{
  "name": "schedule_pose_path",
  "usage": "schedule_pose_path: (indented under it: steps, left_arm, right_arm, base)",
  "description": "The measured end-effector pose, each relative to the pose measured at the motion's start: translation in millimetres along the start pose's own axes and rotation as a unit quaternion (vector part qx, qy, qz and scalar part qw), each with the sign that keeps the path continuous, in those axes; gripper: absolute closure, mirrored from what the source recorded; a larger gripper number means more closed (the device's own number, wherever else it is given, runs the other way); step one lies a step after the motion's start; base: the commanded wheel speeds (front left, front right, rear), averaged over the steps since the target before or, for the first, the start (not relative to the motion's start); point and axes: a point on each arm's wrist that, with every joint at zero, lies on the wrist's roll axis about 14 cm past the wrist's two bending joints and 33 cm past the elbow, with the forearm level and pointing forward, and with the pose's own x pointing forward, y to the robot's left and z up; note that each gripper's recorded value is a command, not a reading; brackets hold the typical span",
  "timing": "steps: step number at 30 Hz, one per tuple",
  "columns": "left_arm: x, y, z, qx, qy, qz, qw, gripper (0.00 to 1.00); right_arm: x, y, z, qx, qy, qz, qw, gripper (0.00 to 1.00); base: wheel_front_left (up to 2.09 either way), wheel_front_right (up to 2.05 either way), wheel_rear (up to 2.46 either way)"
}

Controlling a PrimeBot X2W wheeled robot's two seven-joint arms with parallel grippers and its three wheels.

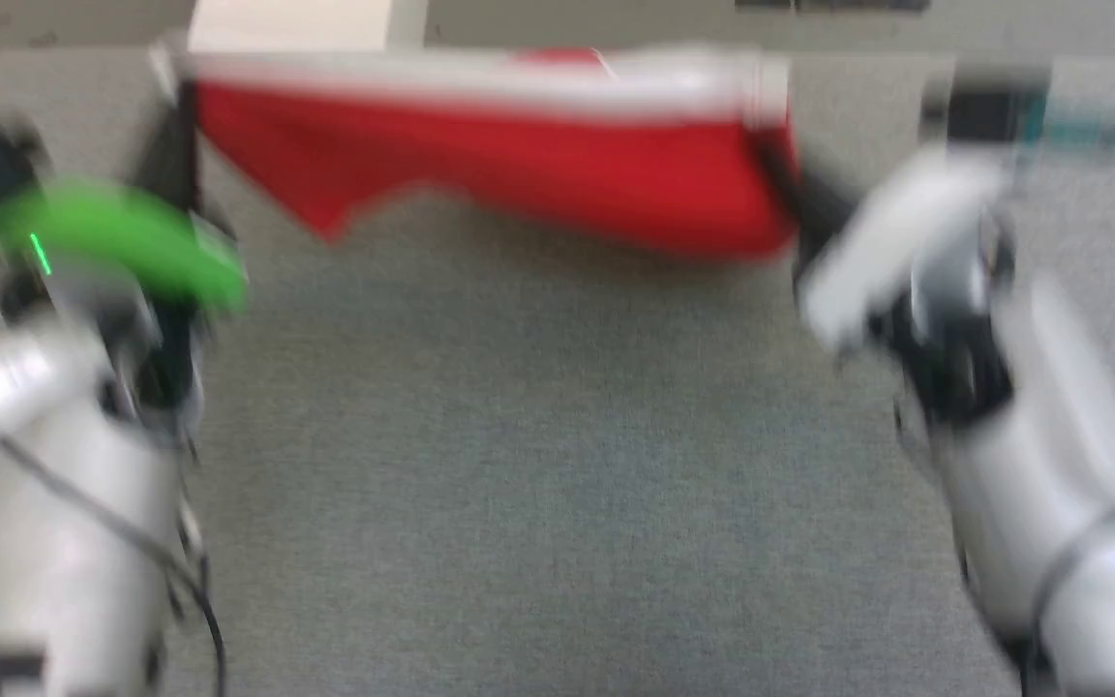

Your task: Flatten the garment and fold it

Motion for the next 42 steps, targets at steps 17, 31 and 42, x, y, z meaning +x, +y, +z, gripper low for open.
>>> schedule_pose_path:
  steps: [17,31,42]
  left_arm:
    - [-229.2,45.3,-126.0,-0.009,0.256,0.176,0.950,1.00]
    - [-220.5,24.6,-93.4,-0.009,0.228,0.155,0.961,1.00]
    - [-103.1,-19.9,-75.2,0.069,0.204,0.018,0.977,1.00]
  right_arm:
    - [-175.2,11.4,-158.7,-0.046,0.251,-0.047,0.966,1.00]
    - [-185.3,5.9,-150.4,-0.012,0.237,-0.078,0.968,1.00]
    - [-161.6,-24.2,-125.8,0.011,0.187,-0.132,0.973,1.00]
  base:
    - [0.00,0.00,0.00]
    - [0.00,0.00,0.00]
    - [0.00,0.00,0.00]
